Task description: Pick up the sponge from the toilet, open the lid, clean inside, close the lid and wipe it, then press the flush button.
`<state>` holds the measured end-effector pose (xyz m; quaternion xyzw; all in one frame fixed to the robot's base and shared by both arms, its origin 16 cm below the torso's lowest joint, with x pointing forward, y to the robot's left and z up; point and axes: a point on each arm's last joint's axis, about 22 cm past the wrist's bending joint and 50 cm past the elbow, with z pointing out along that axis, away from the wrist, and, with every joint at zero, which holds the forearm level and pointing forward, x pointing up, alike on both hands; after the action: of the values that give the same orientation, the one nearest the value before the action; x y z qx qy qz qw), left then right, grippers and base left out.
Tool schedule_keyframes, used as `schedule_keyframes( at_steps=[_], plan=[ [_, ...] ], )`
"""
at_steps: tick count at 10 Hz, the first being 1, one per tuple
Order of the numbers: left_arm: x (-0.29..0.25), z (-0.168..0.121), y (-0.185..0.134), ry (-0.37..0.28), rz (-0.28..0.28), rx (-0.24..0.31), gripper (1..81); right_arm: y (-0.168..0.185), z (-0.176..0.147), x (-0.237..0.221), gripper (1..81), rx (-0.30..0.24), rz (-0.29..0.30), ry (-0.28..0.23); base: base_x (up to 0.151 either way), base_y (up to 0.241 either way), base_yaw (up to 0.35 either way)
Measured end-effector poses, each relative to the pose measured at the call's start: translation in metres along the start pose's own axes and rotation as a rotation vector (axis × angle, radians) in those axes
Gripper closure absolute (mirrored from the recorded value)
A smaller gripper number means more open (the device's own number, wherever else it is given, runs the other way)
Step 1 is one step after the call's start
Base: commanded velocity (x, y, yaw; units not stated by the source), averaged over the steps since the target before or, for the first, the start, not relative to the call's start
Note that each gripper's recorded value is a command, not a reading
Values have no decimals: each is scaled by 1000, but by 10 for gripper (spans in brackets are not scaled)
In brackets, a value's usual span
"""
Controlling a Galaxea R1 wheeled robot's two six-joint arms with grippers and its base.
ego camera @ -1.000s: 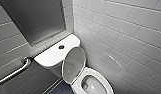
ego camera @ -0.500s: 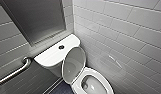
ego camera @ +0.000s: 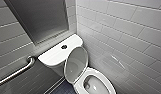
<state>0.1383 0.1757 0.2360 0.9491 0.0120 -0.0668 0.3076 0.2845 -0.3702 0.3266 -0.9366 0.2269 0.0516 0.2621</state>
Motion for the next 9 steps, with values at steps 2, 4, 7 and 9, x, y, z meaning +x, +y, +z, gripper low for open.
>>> schedule_keyframes(
  at_steps=[2,4,7,9],
  plan=[
    [-14,-10,-7,31,-55,21,10,-25,22,21,811,26,-55,-33,0,0,0],
    [-30,-19,-14,56,-109,42,10,-40,42,29,811,34,-95,-79,0,0,0],
    [-32,-17,-9,65,-122,37,10,-21,45,34,811,-4,-102,-81,0,0,0],
    [-32,-17,-9,65,-120,36,10,0,40,37,811,-25,-96,-64,0,0,0]
  ],
)
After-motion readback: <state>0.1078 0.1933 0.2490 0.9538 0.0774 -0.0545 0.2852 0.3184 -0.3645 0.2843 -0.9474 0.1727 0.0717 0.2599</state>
